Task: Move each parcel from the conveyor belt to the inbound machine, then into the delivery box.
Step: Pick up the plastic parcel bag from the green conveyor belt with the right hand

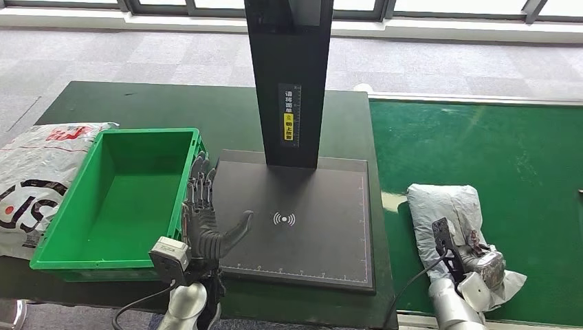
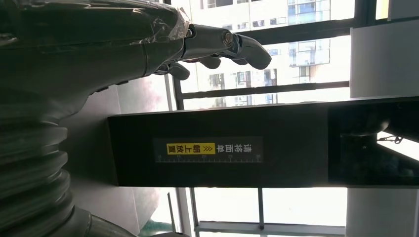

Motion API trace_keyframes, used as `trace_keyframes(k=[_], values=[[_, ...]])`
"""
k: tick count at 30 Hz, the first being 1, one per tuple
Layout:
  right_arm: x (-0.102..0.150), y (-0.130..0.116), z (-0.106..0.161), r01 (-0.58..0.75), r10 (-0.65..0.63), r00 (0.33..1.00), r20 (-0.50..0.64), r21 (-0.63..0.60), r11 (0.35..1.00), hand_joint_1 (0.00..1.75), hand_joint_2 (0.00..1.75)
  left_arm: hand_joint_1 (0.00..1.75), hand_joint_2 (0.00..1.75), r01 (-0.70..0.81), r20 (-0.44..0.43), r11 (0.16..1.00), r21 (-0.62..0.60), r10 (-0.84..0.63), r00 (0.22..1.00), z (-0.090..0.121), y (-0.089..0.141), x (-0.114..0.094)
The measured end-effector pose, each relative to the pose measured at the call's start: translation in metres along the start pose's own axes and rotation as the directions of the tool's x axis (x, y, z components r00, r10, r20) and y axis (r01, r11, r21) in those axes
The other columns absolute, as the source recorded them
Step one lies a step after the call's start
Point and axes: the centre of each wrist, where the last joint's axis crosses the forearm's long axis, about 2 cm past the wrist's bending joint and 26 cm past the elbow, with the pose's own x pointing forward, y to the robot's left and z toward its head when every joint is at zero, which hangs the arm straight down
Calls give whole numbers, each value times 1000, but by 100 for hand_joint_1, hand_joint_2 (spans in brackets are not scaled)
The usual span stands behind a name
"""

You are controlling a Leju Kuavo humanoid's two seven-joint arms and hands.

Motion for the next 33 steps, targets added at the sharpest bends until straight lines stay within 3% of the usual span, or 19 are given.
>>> trace_keyframes(k=[4,7,15,22,33], values=[[1,-1,0,6,-5,999,38,-7,1000,175,175,0,175,4,-4,1000,1,-4,1000,1,2,-2],[-4,-8,4,34,-24,990,137,-69,997,175,175,0,175,2,-16,1000,7,-2,1000,2,2,-4],[12,-57,22,181,-65,936,346,-314,932,175,175,0,175,-6,-53,999,36,8,999,7,1,-10],[18,-84,37,249,-76,918,390,-416,875,175,175,0,175,-8,-73,999,41,11,997,9,1,-13],[38,-104,53,333,-93,876,473,-454,827,175,175,0,175,-4,-76,999,39,7,997,10,1,-14]])
